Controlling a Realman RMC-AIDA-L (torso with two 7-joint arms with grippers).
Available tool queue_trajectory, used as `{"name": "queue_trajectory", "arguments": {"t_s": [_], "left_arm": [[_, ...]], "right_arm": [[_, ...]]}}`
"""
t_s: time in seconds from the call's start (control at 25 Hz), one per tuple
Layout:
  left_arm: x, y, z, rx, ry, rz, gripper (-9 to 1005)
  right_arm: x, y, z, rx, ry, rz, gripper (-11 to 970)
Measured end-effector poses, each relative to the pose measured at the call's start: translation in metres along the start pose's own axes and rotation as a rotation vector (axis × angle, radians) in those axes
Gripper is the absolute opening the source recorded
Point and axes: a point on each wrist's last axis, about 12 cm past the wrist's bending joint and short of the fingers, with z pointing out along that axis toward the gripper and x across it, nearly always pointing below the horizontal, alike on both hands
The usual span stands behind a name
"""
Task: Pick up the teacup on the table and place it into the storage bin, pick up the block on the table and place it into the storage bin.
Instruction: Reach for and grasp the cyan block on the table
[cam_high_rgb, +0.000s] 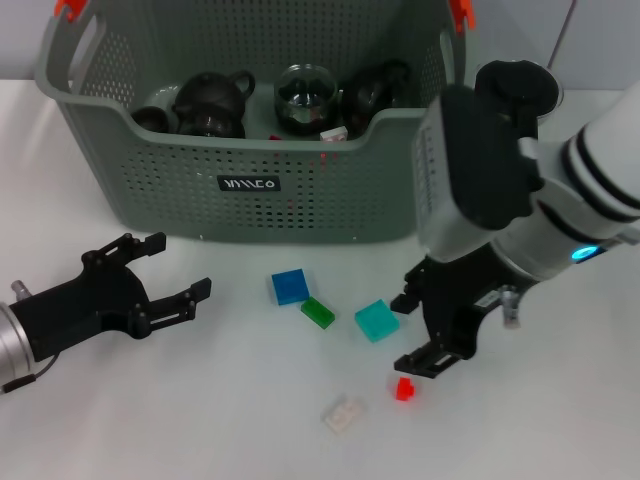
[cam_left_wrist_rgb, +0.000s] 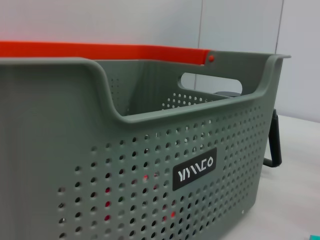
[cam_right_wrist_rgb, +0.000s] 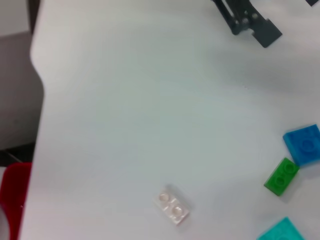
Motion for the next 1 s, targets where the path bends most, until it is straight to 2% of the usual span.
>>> {"name": "queue_trajectory", "arguments": {"t_s": [0.12,0.48,1.0], "left_arm": [[0.0,-0.001,0.001,0.003,0.001,-0.003,890],[0.001,-0.002,0.004,0.007,0.002,-0.005,890],[0.005,-0.005,0.006,-0.002,0.02,-0.015,890]], "right_arm": [[0.0,-0.006,0.012,0.021,0.0,-0.005,699],[0.008,-0.023,0.04,0.064,-0.023,0.076,698],[0.007,-0.028,0.063,0.134,-0.047,0.063,699]]}}
